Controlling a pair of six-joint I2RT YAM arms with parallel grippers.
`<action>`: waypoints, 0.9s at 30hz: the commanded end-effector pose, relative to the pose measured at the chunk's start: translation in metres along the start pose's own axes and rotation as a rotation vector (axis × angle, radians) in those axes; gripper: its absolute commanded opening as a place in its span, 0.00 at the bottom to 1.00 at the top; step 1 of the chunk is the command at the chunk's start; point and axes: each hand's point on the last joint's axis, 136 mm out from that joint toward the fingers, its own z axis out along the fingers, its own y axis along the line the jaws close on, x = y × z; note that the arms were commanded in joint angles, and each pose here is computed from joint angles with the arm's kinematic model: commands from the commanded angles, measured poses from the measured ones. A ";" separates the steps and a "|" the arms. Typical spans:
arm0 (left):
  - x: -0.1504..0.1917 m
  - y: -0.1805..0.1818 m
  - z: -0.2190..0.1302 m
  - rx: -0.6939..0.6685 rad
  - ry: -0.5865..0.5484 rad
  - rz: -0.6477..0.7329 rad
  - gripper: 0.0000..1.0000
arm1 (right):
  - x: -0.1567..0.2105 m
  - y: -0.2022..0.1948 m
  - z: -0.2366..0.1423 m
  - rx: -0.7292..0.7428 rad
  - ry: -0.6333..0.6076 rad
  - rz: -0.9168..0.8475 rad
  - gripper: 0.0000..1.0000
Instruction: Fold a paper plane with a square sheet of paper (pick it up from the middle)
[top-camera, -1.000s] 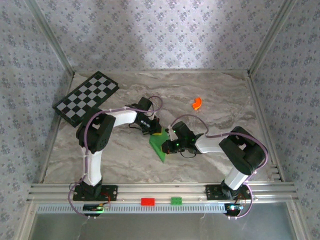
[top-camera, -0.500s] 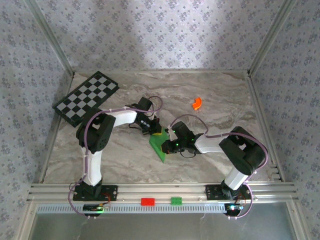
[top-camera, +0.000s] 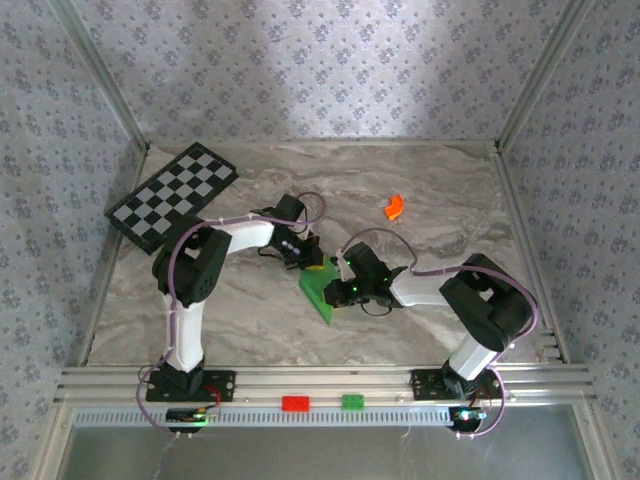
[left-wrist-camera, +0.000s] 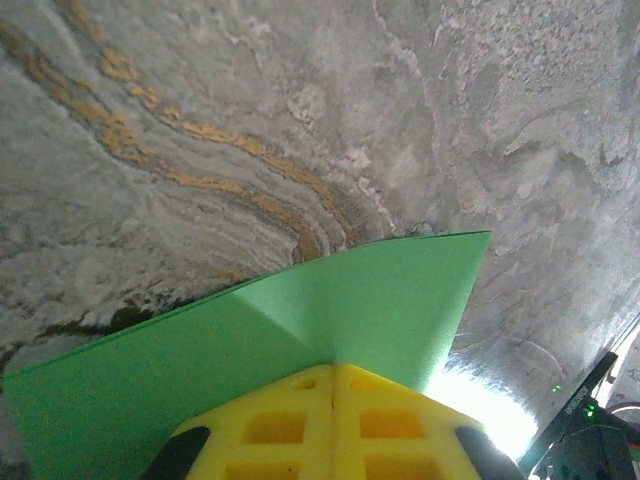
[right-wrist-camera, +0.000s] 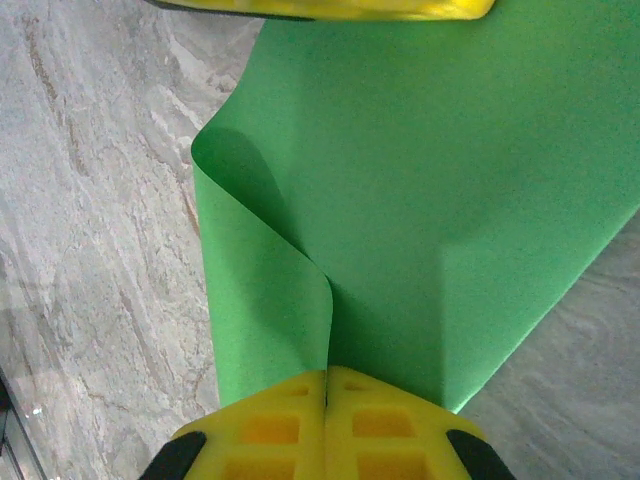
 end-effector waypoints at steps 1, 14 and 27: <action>0.011 0.001 0.000 -0.014 0.022 -0.009 0.05 | -0.003 -0.003 -0.004 0.031 -0.012 -0.019 0.00; 0.011 0.000 0.001 -0.013 0.023 -0.008 0.05 | -0.002 -0.003 -0.005 0.029 -0.010 -0.024 0.00; 0.010 -0.001 0.000 -0.012 0.020 -0.006 0.05 | 0.008 -0.007 0.001 0.041 0.024 -0.019 0.00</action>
